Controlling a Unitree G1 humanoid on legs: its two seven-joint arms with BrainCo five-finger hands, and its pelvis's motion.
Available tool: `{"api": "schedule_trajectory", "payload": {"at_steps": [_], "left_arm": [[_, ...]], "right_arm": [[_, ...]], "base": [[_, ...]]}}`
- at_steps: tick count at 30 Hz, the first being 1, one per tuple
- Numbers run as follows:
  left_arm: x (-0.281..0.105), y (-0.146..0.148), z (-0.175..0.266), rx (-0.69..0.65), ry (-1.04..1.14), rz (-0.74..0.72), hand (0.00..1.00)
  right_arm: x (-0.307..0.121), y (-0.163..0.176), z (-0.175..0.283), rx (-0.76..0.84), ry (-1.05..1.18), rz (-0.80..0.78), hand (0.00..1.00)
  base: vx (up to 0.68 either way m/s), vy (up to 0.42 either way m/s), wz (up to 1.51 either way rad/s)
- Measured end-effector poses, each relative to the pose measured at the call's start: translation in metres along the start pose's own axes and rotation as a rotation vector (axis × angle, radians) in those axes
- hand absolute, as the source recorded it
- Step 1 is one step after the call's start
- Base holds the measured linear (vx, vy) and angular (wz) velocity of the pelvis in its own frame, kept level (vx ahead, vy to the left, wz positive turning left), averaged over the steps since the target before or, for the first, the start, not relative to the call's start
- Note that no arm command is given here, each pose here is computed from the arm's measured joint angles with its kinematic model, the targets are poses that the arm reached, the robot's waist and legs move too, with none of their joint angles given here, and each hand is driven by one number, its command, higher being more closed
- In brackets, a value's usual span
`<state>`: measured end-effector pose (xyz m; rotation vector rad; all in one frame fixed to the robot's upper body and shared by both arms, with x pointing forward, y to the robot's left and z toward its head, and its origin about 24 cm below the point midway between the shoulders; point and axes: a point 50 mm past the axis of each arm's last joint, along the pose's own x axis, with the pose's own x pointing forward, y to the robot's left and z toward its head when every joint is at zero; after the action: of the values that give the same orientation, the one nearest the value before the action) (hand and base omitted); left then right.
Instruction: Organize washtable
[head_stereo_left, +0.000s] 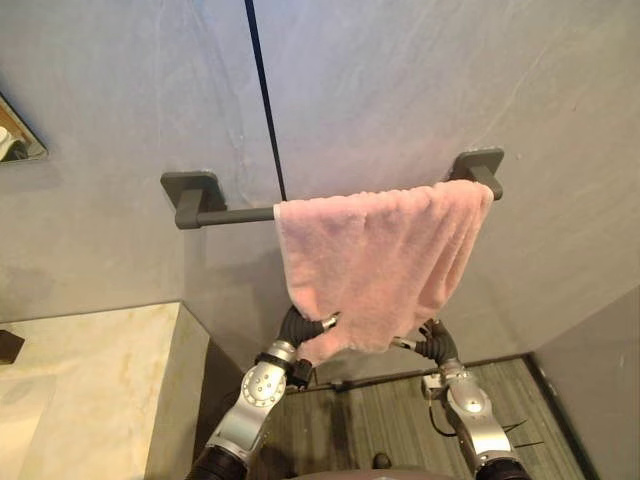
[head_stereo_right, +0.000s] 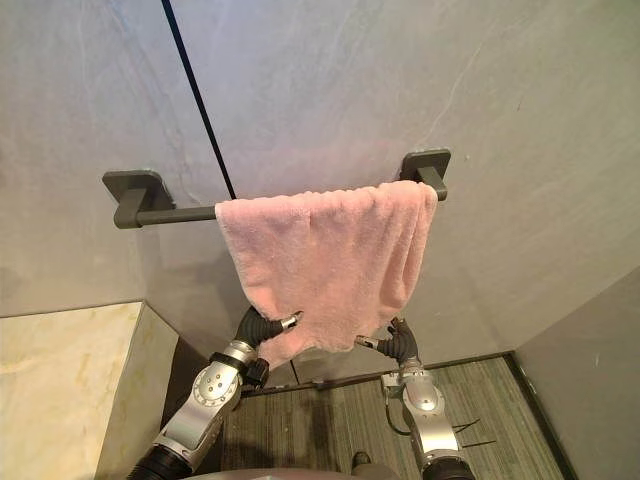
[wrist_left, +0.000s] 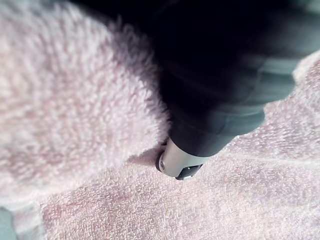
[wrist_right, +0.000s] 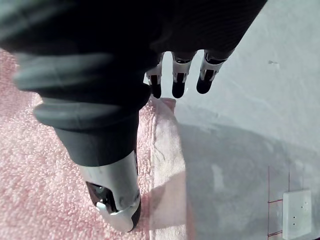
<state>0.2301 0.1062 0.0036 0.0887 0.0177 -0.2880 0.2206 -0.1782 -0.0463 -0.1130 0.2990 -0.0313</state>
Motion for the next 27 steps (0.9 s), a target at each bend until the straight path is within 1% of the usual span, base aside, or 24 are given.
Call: {"api": "schedule_trajectory", "payload": {"at_steps": [4, 6, 8, 12, 16, 17, 21, 27], "left_arm": [[-0.005, 0.015, -0.003, -0.011, 0.014, 0.085, 1.0], [-0.01, 0.028, -0.007, -0.018, 0.029, 0.154, 1.0], [-0.011, 0.032, -0.007, -0.019, 0.029, 0.177, 1.0], [-0.014, 0.05, -0.006, -0.025, 0.02, 0.27, 1.0], [-0.018, 0.059, -0.006, -0.055, 0.014, 0.324, 1.0], [-0.019, 0.06, -0.006, -0.058, 0.013, 0.331, 0.0], [-0.025, 0.064, -0.005, -0.077, 0.003, 0.368, 0.0], [-0.025, 0.063, -0.006, -0.083, 0.008, 0.36, 0.0]], "right_arm": [[-0.001, -0.003, -0.001, 0.002, 0.004, -0.014, 0.0], [-0.003, -0.01, -0.003, 0.003, 0.011, -0.048, 0.0], [-0.003, -0.013, -0.003, 0.002, 0.011, -0.064, 0.0], [-0.003, -0.021, -0.003, -0.004, 0.01, -0.102, 0.0], [-0.003, -0.024, -0.004, -0.001, 0.011, -0.114, 0.0], [-0.004, -0.026, -0.004, 0.001, 0.012, -0.122, 0.0], [-0.007, -0.031, -0.007, 0.005, 0.024, -0.144, 0.0], [-0.007, -0.03, -0.007, -0.001, 0.022, -0.141, 0.0]], "base": [[0.0, 0.0, 0.01], [0.0, 0.0, 0.06], [0.0, 0.0, 0.02], [0.0, 0.0, 0.0], [-0.01, -0.005, 0.03], [-0.02, -0.018, 0.12], [-0.02, -0.016, 0.13], [-0.04, -0.014, 0.05]]}}
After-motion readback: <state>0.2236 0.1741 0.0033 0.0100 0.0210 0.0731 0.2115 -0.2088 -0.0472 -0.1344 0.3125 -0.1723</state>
